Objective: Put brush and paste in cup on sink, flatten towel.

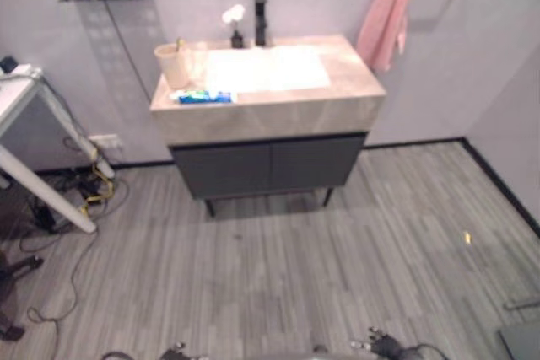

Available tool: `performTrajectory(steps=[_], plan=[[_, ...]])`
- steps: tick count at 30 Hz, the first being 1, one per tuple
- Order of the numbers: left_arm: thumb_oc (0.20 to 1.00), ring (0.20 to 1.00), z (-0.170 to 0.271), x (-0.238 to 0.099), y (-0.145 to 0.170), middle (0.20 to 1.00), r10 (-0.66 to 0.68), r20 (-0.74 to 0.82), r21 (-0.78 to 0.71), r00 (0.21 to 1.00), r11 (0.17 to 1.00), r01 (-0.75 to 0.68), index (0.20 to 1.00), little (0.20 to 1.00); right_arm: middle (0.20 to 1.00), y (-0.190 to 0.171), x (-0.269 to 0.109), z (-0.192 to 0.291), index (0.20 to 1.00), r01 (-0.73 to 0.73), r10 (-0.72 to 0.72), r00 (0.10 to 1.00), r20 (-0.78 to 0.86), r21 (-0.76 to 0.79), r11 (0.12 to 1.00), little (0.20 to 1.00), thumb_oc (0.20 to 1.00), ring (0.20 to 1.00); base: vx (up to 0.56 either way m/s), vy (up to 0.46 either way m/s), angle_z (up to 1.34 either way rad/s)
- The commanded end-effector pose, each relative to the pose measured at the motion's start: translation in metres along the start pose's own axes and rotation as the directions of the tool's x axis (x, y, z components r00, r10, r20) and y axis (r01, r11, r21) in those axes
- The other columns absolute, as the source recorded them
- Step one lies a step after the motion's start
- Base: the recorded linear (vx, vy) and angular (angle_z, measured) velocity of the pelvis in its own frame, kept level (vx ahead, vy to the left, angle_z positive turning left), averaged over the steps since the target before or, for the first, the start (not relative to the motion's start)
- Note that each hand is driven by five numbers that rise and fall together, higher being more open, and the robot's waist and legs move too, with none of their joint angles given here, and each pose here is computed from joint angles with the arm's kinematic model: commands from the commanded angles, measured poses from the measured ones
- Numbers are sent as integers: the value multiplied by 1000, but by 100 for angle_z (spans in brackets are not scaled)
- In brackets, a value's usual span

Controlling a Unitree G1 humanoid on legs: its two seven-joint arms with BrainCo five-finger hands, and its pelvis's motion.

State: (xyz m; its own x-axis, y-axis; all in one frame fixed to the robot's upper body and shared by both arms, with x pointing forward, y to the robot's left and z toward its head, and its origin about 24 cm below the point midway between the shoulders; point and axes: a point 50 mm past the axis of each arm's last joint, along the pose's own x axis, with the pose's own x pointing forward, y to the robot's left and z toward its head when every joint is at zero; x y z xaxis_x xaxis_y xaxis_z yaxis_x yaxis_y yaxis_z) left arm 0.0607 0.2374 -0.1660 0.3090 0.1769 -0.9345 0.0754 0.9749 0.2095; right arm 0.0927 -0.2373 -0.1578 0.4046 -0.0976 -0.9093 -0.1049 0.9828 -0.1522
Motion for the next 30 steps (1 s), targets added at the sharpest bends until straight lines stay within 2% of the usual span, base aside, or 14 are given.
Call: performTrajectory(steps=[1,4,5,6,8,9,11,17,22,30], plan=[[1000,1000,4,1,4,1000,23,18,-63,1000,998,-22,1000,1000,1000,-4,2,17,1000,0,-1,998,68,12,1000,1000,1000,1000,0,0,0],[1000,1000,14,1,4,1000,36,90,-89,995,996,-28,1000,1000,1000,-3,2,26,1000,-9,4,992,122,40,999,1000,1000,1000,0,0,0],[1000,1000,22,0,5,1000,50,143,-73,988,997,-40,1000,1000,1000,-4,0,39,1000,-2,-7,981,196,46,999,1000,1000,1000,0,0,0],[1000,1000,45,-6,8,1000,56,297,-38,953,998,-47,1000,1000,1000,-5,-6,53,1000,-16,-4,954,300,65,998,1000,1000,1000,0,0,0],[1000,1000,55,-18,14,1000,53,413,-171,909,985,20,1000,1000,1000,-13,-17,56,1000,-5,-58,921,386,160,987,1000,1000,1000,0,0,0],[1000,1000,62,-29,23,1000,73,496,-199,865,980,31,1000,1000,1000,-18,-22,54,1000,-7,-57,912,406,155,988,1000,1000,1000,-13,-15,4],[1000,1000,69,-37,26,1000,44,545,-113,837,993,22,1000,1000,1000,-23,-28,44,1000,-18,-51,913,404,164,986,1000,1000,1000,7,-22,5],[1000,1000,81,-45,34,1000,80,600,-139,796,990,5,1000,1000,1000,-21,-31,63,1000,-48,-49,876,479,189,981,1000,1000,1000,27,-14,0],[1000,1000,83,-40,34,1000,94,580,-146,809,989,-10,1000,1000,1000,-16,-26,71,1000,-49,-24,880,473,143,989,1000,1000,1000,0,0,0],[1000,1000,87,-36,29,1000,94,565,-183,820,983,14,1000,1000,1000,-15,-26,71,1000,-51,-52,881,469,202,978,1000,1000,1000,18,15,0]])
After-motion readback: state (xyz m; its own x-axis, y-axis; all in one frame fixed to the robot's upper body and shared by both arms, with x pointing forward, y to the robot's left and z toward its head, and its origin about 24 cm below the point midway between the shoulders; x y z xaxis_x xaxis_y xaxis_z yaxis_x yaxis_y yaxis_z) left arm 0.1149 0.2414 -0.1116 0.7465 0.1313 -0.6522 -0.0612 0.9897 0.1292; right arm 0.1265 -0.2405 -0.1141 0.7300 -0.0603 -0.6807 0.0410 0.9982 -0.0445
